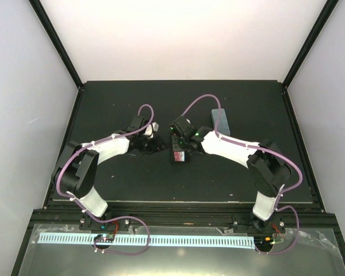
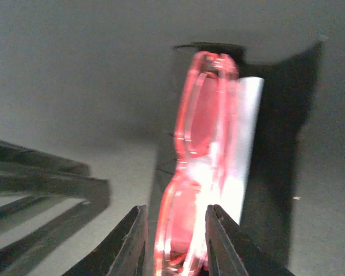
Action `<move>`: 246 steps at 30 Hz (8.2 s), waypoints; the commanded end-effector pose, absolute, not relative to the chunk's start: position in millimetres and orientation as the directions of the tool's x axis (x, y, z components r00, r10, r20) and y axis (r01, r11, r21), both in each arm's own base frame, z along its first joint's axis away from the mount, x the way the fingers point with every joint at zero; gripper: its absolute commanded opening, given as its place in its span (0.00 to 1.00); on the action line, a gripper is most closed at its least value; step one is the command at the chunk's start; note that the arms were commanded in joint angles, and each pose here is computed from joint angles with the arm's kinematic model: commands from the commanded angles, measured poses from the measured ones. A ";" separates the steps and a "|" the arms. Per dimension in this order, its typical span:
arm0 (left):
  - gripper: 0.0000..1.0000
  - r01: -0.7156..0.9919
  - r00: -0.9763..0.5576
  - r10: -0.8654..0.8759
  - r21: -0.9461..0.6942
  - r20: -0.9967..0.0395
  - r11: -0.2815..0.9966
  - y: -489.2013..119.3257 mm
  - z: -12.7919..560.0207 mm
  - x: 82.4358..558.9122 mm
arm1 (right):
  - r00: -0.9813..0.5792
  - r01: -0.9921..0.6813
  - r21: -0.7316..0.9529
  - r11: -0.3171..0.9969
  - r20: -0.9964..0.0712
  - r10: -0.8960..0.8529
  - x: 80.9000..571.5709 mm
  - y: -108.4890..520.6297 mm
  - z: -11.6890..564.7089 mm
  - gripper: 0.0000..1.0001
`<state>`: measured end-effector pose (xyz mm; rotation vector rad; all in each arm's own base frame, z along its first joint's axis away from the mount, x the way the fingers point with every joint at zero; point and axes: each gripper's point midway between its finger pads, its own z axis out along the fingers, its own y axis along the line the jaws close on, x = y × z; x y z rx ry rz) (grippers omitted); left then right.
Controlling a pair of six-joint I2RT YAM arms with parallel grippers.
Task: Organize the sunglasses
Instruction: Place the sunglasses in the sunglasses case, then close the sunglasses case at the center of the board, then pick up the sunglasses case from the center of the board.
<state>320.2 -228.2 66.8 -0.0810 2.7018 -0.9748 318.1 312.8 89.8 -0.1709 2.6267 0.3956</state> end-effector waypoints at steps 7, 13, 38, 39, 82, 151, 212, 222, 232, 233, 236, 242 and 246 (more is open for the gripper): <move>0.33 -0.087 -0.909 -0.305 -0.589 -0.283 0.803 -187.8 66.4 325.5 | -0.859 -0.286 0.102 0.953 -0.467 -0.209 312.7 341.4 74.4 0.32; 0.33 -0.103 -0.901 -0.326 -0.589 -0.287 0.802 -177.4 65.3 325.0 | -0.862 -0.270 0.055 0.961 -0.459 -0.216 312.5 336.5 67.4 0.32; 0.33 -0.091 -0.906 -0.317 -0.600 -0.281 0.795 -176.7 66.9 320.0 | -0.884 -0.234 0.116 0.965 -0.438 -0.162 301.6 334.5 55.7 0.13; 0.33 -0.091 -0.904 -0.318 -0.598 -0.285 0.797 -175.8 68.1 320.2 | -0.883 -0.232 0.118 0.966 -0.442 -0.158 302.0 334.3 57.3 0.11; 0.34 -0.051 -0.932 -0.267 -0.638 -0.247 0.768 -191.5 66.9 317.6 | -0.885 -0.263 0.298 0.918 -0.454 -0.105 313.5 315.9 79.3 0.28; 0.38 0.045 -0.962 -0.161 -0.708 -0.222 0.705 -229.7 63.4 315.4 | -0.833 -0.100 0.246 0.964 -0.551 0.054 351.9 242.4 90.2 0.31; 0.31 -0.059 -0.736 -0.389 -0.519 -0.555 0.852 -139.1 148.3 328.6 | -0.838 -0.439 0.099 0.893 -0.403 -0.367 298.1 326.7 50.7 0.80; 0.33 -0.058 -0.726 -0.397 -0.526 -0.562 0.849 -133.2 152.4 324.4 | -0.845 -0.434 -0.009 0.901 -0.341 -0.411 293.0 326.0 20.7 0.81; 0.34 -0.044 -0.743 -0.391 -0.544 -0.543 0.838 -139.2 146.2 324.1 | -0.866 -0.362 -0.093 0.928 -0.335 -0.372 291.6 317.1 12.5 0.72; 0.34 -0.041 -0.745 -0.388 -0.543 -0.542 0.839 -139.7 145.8 324.1 | -0.867 -0.350 -0.100 0.931 -0.342 -0.362 292.7 315.2 13.8 0.71; 0.34 -0.038 -0.750 -0.382 -0.542 -0.539 0.839 -140.7 144.3 323.9 | -0.867 -0.312 -0.115 0.943 -0.372 -0.332 298.2 310.9 19.8 0.69; 0.34 -0.033 -0.756 -0.373 -0.537 -0.539 0.843 -140.8 142.5 322.8 | -0.876 -0.285 -0.097 0.954 -0.377 -0.300 306.7 307.6 22.7 0.58; 0.34 -0.031 -0.757 -0.369 -0.535 -0.539 0.845 -140.9 141.9 323.4 | -0.884 -0.284 -0.080 0.955 -0.364 -0.293 307.3 306.4 18.9 0.53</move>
